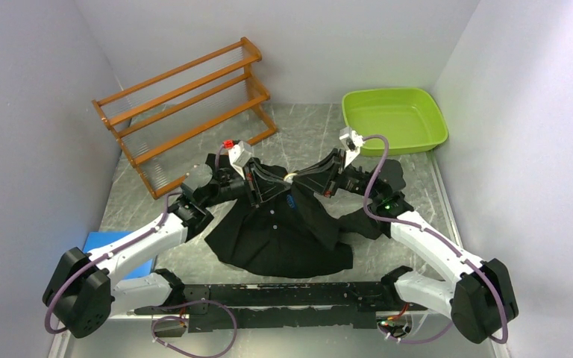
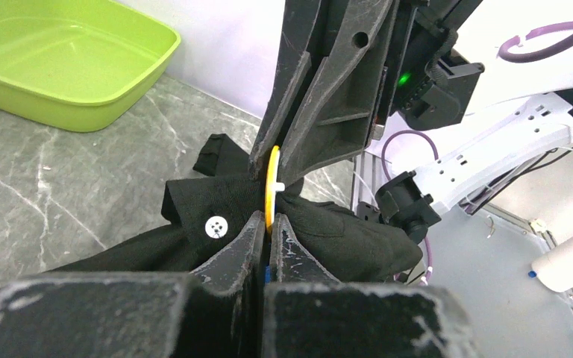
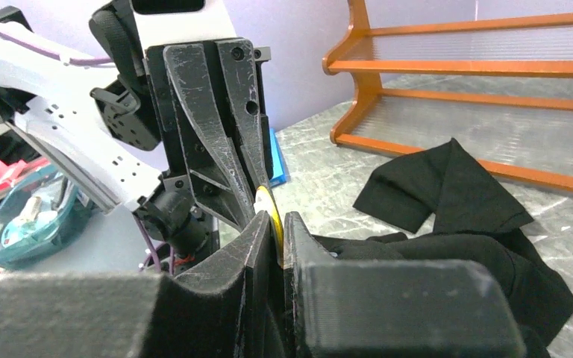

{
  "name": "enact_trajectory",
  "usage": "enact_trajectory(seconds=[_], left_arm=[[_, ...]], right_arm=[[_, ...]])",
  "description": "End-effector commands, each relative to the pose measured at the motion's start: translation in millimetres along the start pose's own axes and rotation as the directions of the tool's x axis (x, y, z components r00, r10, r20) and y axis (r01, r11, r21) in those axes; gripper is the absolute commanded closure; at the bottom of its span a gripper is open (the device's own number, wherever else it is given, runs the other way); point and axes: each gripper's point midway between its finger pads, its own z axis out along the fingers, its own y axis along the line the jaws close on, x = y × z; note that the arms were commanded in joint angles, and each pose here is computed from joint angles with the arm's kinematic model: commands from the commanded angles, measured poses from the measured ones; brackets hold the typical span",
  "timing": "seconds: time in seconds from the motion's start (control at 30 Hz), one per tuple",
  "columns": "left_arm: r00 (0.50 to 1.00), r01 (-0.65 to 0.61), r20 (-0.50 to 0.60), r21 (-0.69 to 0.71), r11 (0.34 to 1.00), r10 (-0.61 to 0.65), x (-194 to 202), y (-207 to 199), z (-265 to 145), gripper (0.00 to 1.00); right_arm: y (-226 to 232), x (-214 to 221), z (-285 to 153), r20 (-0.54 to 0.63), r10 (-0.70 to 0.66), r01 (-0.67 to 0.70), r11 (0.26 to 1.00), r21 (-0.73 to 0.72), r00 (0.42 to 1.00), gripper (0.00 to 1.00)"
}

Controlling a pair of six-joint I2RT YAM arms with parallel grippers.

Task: Pin the brooch onto the clothing
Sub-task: Pin the brooch to the clothes.

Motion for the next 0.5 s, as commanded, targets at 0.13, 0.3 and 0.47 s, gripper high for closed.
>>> enact_trajectory(seconds=[0.13,0.3,0.47], left_arm=[[1.0,-0.014,0.021,0.045,0.999,0.014,-5.4,-11.6,-1.1,0.97],[1.0,-0.023,0.017,0.046,0.999,0.022,-6.6,-12.7,-1.7,0.97],[1.0,-0.027,0.007,0.051,0.998,0.027,-6.0,-12.8,-0.5,0.97]], right_arm=[[10.5,-45.6,-3.5,0.164,-0.093,0.099,0.995,-0.029,0.982,0.87],[10.9,-45.9,-4.9,0.164,-0.106,0.111,0.994,-0.022,0.981,0.56],[5.9,-43.7,-6.9,0.151,-0.115,0.115,0.993,0.006,0.982,0.34]])
